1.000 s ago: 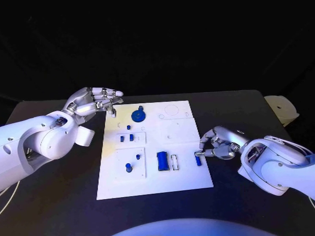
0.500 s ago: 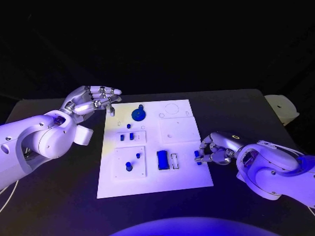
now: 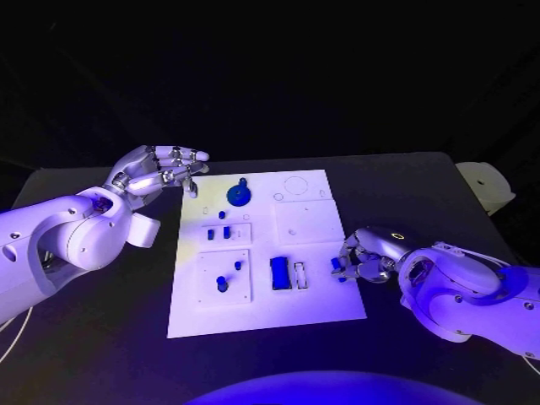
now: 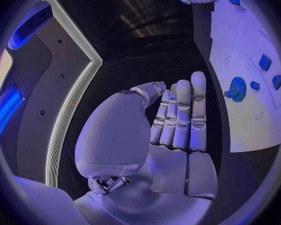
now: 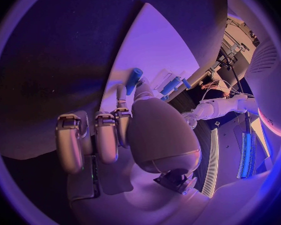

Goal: Assemble the parts on the task board

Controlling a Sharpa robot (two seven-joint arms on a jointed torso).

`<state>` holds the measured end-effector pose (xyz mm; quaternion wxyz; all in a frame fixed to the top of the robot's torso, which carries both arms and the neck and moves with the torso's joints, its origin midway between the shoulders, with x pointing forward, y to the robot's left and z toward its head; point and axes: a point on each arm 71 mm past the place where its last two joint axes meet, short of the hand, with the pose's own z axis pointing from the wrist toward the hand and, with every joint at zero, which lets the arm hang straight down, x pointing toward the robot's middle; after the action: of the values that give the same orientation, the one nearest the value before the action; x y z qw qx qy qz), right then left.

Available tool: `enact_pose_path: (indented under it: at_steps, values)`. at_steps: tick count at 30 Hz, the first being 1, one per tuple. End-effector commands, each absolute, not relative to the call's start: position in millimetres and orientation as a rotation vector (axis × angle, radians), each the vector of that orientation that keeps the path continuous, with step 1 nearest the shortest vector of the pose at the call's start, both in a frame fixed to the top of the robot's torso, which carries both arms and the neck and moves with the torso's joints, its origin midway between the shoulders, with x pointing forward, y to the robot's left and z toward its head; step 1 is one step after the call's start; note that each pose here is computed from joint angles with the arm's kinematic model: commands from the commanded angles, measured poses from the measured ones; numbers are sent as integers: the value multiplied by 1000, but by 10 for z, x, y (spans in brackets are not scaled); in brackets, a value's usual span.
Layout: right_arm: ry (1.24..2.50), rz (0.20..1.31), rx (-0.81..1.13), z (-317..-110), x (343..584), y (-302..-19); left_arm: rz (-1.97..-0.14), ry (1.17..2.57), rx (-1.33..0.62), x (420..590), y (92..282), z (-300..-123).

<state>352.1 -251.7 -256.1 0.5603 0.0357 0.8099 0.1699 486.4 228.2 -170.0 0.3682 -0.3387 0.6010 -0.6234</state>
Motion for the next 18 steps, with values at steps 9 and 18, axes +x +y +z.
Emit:
enact_pose_path:
  at_steps: [9,18]
  values:
    - [1945,324,-36,-2658,3506,-2473,-1629,1551,-853,4840,2250,-1683]
    - [1972,287,-143,-2679,3488,-2418,-1627,1555,-854,4838,2253,-1685]
